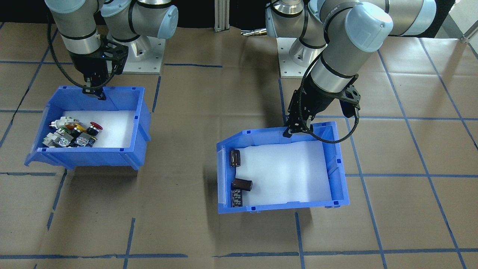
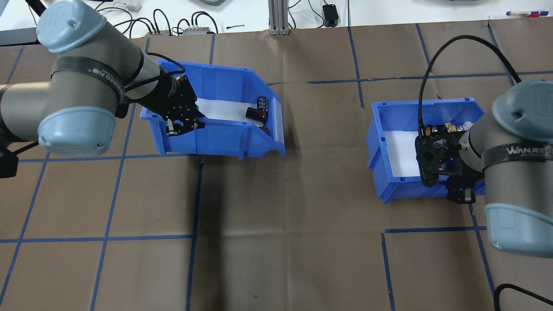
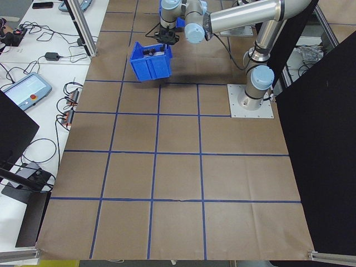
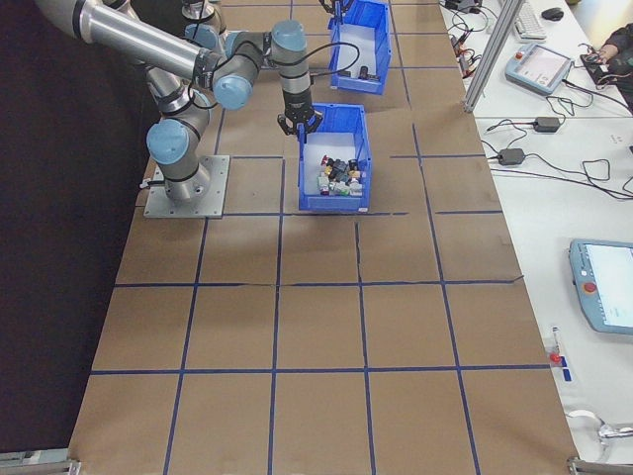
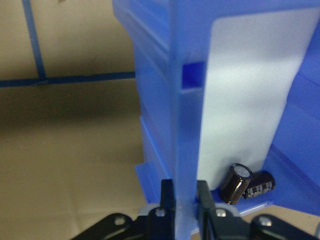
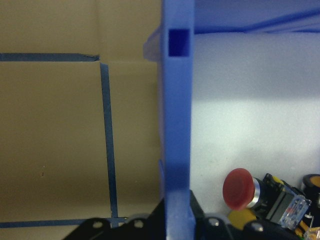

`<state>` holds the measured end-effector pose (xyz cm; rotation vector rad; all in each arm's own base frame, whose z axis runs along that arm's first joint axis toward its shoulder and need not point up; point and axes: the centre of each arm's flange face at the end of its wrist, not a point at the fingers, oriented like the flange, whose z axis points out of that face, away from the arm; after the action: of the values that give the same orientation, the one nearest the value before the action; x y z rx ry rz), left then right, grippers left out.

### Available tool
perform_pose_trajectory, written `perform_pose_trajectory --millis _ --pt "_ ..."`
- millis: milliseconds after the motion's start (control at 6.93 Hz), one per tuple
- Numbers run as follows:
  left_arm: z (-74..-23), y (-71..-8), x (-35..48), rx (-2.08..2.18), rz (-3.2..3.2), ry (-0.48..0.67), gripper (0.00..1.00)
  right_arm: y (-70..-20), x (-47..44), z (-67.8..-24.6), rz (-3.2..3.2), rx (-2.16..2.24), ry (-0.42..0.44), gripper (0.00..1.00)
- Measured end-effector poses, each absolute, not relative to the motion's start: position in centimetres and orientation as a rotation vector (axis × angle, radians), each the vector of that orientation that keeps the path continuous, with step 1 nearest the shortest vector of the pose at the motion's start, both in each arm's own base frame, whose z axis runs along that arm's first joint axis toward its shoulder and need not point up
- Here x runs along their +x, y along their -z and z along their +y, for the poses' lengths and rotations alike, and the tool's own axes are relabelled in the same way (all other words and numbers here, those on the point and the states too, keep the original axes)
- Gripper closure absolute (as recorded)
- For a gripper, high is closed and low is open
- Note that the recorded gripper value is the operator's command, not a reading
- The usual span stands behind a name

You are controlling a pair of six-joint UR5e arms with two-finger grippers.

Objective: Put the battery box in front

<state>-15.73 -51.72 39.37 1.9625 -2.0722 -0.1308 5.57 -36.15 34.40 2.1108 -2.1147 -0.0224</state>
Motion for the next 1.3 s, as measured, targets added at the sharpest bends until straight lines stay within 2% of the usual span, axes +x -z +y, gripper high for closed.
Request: perform_pose_trajectory --millis 433,865,1154,1298 --pt "-59.8 -39.6 -21.0 1.941 -1.985 0.108 1.0 -34.5 5.8 -35.0 -2.097 2.111 0.007 1.0" --pt "-64.3 -37.1 -26.4 1.924 -1.867 0.11 0.99 -34.6 5.8 -35.8 -2.102 2.127 -0.014 1.0" --pt "-65.0 -34.6 -29.2 1.873 -1.837 0.128 0.91 -34.4 6.0 -35.3 -2.121 2.126 -0.003 1.0" --pt "-64.8 -33.5 -30.5 1.842 -1.835 0.151 0.78 -34.0 6.5 -34.5 -2.136 2.12 -0.001 1.0"
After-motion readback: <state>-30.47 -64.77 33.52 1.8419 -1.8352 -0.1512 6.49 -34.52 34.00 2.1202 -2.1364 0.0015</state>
